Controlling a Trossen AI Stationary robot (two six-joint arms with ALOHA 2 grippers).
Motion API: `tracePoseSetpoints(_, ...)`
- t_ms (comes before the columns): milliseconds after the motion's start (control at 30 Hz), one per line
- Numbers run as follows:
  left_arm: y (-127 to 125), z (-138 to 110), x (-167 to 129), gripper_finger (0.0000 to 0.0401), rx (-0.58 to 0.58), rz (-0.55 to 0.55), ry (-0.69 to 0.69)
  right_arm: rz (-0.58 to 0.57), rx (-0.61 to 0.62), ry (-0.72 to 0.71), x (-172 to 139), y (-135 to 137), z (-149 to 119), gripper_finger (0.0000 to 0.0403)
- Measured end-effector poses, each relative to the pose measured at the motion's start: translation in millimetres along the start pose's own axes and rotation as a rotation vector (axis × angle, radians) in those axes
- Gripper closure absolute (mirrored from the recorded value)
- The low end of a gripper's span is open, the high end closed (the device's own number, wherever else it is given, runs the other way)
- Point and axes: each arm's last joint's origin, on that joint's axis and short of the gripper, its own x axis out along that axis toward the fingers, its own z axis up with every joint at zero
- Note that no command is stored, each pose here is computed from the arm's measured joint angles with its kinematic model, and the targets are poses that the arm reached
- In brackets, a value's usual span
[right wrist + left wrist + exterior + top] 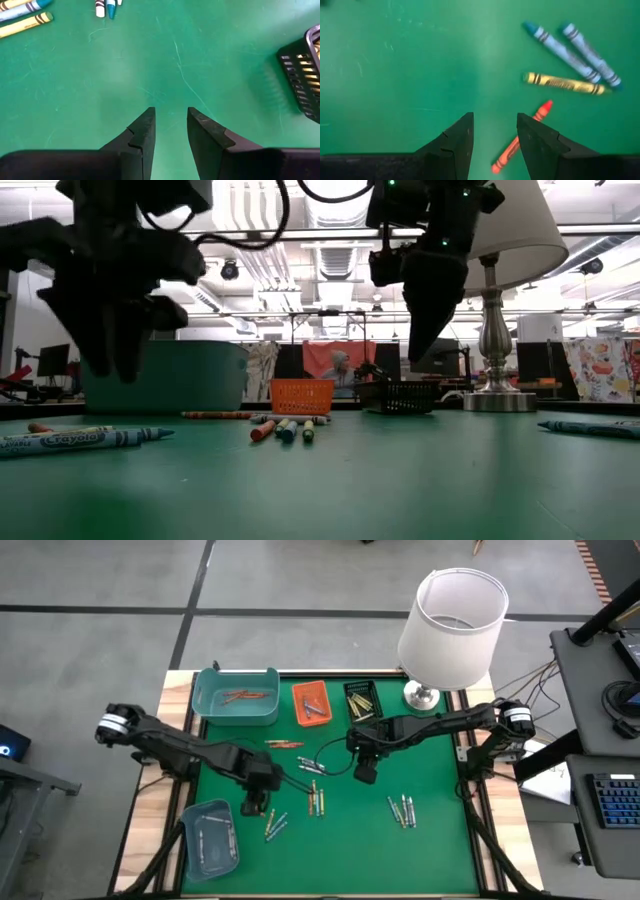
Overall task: Sort crayons
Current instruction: Put the orange crayon into the green bin
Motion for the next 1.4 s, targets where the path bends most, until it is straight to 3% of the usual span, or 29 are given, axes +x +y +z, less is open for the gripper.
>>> tracePoseSetpoints(600, -26, -2, 39, 0.0269, 0.12, -0.021, 0.202, 0.003, -0.015, -0.014, 0, 0, 1, 0.031)
tracePoseSetpoints(1400, -20, -8, 49, 0.0273, 0.084, 0.076, 0.166, 0.007, -0.013, -0.029, 0, 1, 3, 0.031)
